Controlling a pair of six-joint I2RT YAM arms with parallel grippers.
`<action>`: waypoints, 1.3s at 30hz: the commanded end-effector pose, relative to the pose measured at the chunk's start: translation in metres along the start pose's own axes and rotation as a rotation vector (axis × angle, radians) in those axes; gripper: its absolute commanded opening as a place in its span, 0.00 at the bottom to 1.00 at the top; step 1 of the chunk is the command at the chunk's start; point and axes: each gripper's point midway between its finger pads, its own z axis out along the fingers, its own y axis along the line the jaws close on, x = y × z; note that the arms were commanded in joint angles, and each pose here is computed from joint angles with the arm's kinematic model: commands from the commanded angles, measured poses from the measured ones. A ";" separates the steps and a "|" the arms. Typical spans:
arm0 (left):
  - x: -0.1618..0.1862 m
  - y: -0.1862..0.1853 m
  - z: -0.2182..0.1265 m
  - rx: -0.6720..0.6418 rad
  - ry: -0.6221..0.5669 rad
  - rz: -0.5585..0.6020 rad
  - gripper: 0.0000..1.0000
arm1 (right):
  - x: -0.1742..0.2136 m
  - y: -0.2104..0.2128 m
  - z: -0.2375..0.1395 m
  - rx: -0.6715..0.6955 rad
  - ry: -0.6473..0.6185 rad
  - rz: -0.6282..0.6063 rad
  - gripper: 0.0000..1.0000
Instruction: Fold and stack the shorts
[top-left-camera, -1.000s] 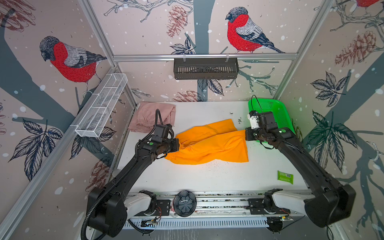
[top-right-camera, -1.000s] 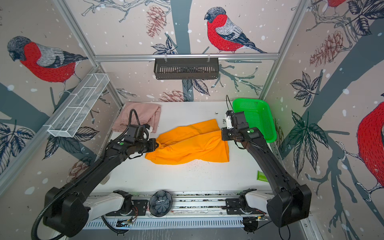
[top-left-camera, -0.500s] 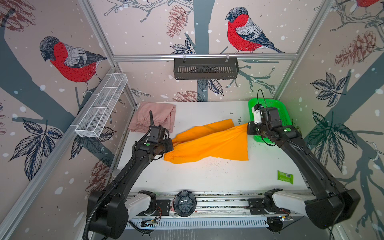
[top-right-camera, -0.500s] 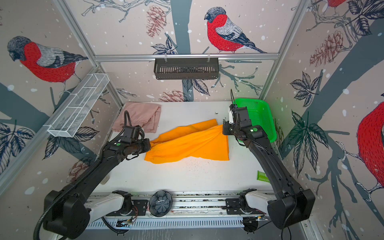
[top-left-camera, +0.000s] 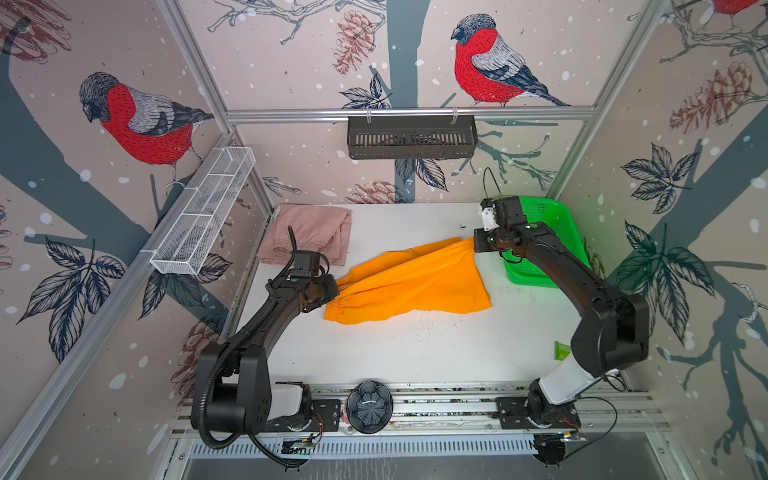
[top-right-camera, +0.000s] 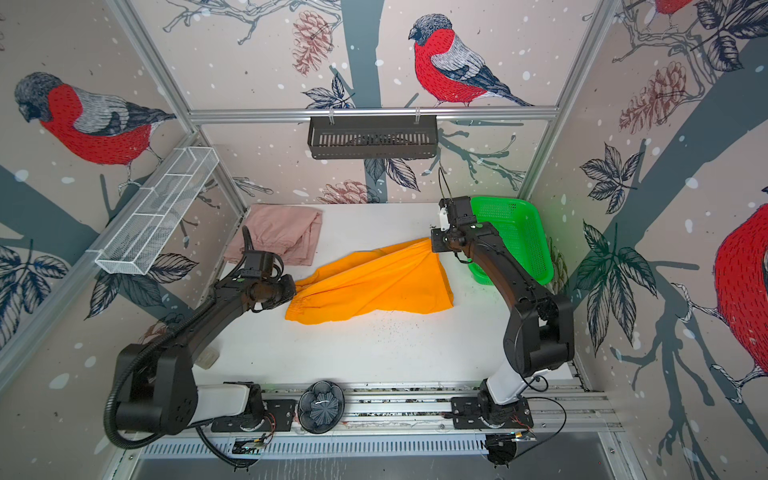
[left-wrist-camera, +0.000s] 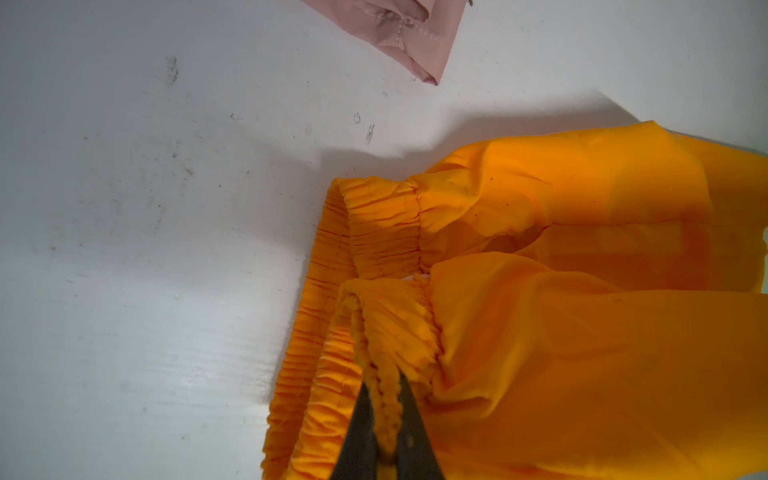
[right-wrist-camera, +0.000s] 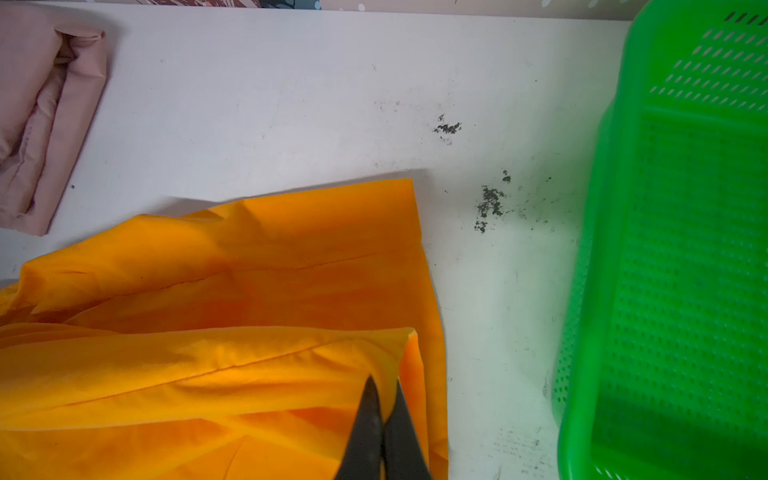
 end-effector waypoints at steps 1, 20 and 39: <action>-0.009 0.014 0.003 -0.065 -0.023 0.005 0.00 | -0.018 -0.007 0.007 0.025 -0.064 -0.022 0.00; -0.076 0.006 -0.010 -0.039 -0.162 -0.009 0.98 | -0.052 0.021 0.042 -0.200 -0.152 0.015 0.55; 0.026 0.008 -0.006 0.261 -0.084 -0.084 0.69 | 0.118 -0.028 0.016 -0.038 0.062 0.189 0.70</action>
